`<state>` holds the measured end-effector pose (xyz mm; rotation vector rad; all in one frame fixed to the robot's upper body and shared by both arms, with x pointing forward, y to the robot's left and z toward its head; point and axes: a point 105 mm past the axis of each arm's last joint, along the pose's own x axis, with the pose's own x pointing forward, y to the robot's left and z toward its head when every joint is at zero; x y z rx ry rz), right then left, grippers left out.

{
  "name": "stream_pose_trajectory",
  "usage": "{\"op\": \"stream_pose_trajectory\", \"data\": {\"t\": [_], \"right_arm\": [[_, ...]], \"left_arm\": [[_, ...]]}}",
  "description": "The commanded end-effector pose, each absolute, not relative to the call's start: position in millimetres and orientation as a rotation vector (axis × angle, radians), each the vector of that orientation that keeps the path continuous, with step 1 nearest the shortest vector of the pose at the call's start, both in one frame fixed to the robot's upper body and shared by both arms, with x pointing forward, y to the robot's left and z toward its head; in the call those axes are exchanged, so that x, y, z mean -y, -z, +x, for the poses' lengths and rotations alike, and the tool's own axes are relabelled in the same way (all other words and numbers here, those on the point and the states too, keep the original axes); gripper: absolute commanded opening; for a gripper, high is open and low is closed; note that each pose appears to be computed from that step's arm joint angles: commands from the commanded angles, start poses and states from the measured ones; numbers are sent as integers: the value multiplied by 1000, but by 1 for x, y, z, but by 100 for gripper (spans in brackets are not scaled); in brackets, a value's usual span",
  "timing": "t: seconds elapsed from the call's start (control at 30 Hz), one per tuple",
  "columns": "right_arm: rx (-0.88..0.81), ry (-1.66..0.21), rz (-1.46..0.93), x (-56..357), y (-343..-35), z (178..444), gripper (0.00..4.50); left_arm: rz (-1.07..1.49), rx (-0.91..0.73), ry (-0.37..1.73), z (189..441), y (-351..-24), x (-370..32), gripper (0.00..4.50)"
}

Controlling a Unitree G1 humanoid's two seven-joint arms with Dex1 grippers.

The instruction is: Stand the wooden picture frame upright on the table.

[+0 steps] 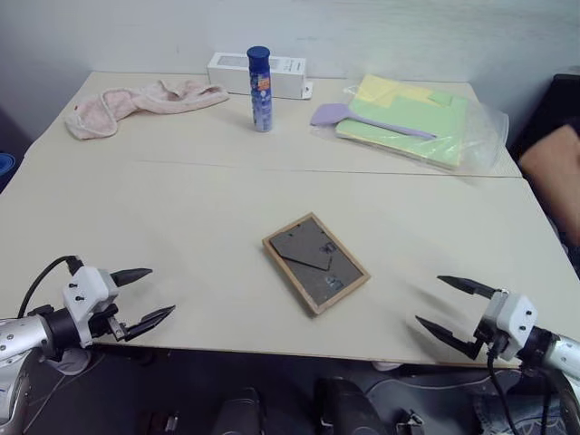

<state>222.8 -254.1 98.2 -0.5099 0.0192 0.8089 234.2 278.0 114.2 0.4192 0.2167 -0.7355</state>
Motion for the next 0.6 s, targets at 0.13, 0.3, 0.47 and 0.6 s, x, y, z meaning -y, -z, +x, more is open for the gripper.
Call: {"op": "stream_pose_trajectory", "data": {"t": [0.13,0.3,0.47,0.6], "right_arm": [[39,-846,-438,238,-116,240,447],[22,-882,-456,220,-122,279,390],[-2,-928,-524,201,-117,313,216],[-4,-967,-541,190,-115,325,76]], "left_arm": [[401,-155,791,241,-134,-252,450],[423,-235,918,247,-117,-202,394],[399,-234,947,268,-105,-161,235],[386,-241,962,280,-98,-142,112]]}}
